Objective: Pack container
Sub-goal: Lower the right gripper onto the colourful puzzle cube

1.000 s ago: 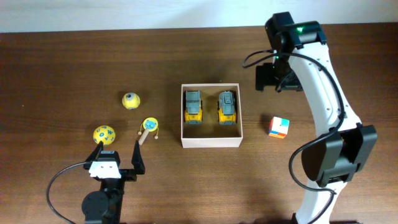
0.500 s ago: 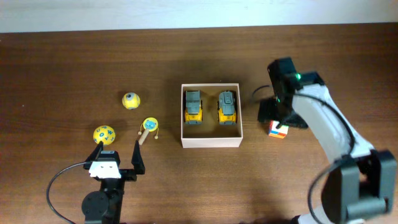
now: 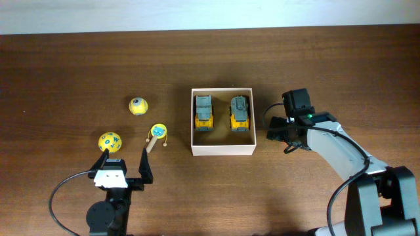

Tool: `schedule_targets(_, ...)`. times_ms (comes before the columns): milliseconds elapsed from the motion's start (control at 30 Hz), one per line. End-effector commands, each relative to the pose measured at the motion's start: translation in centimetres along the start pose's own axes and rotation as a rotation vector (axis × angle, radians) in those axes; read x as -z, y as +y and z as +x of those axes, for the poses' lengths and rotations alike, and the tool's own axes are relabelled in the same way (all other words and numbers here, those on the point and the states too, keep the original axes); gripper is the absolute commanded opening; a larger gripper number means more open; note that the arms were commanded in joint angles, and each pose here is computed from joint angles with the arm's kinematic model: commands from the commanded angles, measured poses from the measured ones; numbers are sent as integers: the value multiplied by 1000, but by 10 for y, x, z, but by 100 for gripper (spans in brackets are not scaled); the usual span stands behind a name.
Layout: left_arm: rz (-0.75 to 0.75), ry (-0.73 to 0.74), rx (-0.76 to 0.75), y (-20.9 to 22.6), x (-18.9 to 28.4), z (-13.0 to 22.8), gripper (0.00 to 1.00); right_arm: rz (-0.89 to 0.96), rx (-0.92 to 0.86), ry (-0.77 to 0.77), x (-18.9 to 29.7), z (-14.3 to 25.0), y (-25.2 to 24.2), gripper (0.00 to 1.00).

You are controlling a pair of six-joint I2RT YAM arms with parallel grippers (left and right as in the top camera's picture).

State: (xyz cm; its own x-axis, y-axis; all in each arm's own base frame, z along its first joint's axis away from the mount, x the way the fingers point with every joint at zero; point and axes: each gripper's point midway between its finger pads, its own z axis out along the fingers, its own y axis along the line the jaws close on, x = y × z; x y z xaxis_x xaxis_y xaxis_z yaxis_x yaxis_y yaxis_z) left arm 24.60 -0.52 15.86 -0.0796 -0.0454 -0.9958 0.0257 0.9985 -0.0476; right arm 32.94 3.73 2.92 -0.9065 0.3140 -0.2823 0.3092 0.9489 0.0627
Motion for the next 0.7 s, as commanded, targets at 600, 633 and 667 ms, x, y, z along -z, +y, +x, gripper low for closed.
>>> schedule_targets(600, 9, 0, -15, -1, 0, 2, 99, 2, 10, -27, -1, -18, -29, 66)
schedule_targets(633, 9, 0, -15, -1, 0, 2, 99, 2, 11, -27, -1, -18, -29, 63)
schedule_targets(667, 9, 0, -15, -1, 0, 2, 99, 1, 17, -28, -1, -18, -29, 62)
